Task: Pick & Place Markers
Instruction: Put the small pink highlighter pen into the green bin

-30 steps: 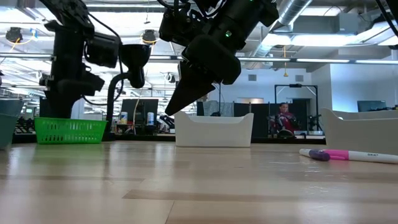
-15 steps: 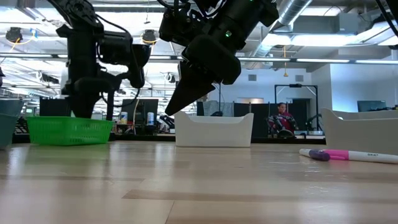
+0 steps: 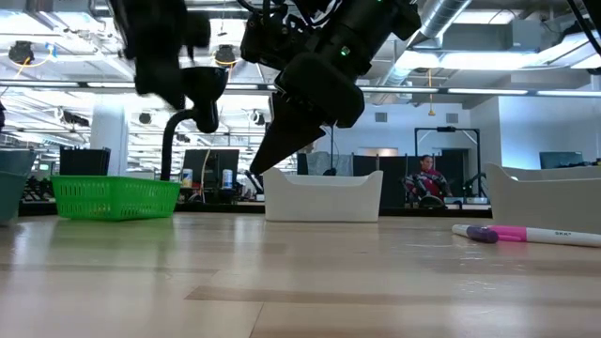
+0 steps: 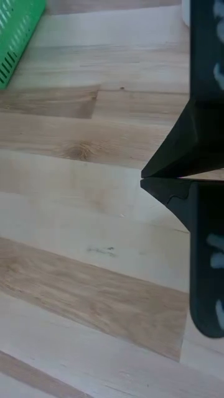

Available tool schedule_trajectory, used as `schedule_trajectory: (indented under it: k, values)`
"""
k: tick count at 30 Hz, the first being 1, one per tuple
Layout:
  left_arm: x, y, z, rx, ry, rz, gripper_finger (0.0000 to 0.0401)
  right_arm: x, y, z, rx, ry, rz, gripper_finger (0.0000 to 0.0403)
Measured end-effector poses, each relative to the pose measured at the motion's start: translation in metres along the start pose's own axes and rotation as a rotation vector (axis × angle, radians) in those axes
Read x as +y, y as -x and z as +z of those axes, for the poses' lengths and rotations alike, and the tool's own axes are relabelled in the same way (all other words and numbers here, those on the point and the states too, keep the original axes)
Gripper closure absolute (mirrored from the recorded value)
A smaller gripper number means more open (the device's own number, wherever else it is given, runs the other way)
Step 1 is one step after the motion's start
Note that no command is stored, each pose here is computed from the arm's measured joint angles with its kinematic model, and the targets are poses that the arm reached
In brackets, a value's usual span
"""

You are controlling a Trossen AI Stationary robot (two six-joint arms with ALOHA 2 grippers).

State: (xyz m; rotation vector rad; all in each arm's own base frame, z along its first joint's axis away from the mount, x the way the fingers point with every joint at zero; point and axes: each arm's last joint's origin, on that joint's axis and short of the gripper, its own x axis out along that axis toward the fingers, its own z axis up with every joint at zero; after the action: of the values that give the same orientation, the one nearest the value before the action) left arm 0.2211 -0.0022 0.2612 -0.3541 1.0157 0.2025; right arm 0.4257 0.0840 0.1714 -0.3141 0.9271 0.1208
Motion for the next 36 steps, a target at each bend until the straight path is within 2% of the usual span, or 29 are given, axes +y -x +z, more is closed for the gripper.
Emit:
schedule_trajectory:
  k: [5, 7, 11, 18, 25, 36]
  values:
    - [-0.075, 0.006, -0.022, -0.113, -0.218, -0.189, 0.0304, -0.003, -0.001, -0.004, 0.038, 0.0, -0.001, 0.0403]
    - [-0.099, 0.006, -0.036, -0.134, -0.301, -0.231, 0.0304, -0.005, -0.001, -0.005, 0.045, -0.004, -0.003, 0.0403]
    - [-0.13, 0.005, -0.065, -0.098, -0.422, -0.284, 0.0304, -0.007, -0.001, -0.005, 0.045, -0.037, -0.007, 0.0403]
    - [-0.17, -0.018, -0.108, -0.01, -0.518, -0.341, 0.0304, -0.007, -0.001, -0.005, 0.045, -0.028, -0.006, 0.0403]
    - [-0.189, -0.053, -0.141, 0.135, -0.61, -0.343, 0.0304, -0.007, -0.001, -0.005, 0.044, -0.029, -0.007, 0.0403]
    - [-0.198, -0.062, -0.172, 0.244, -0.71, -0.376, 0.0304, -0.008, -0.001, -0.004, 0.034, -0.03, -0.009, 0.0403]
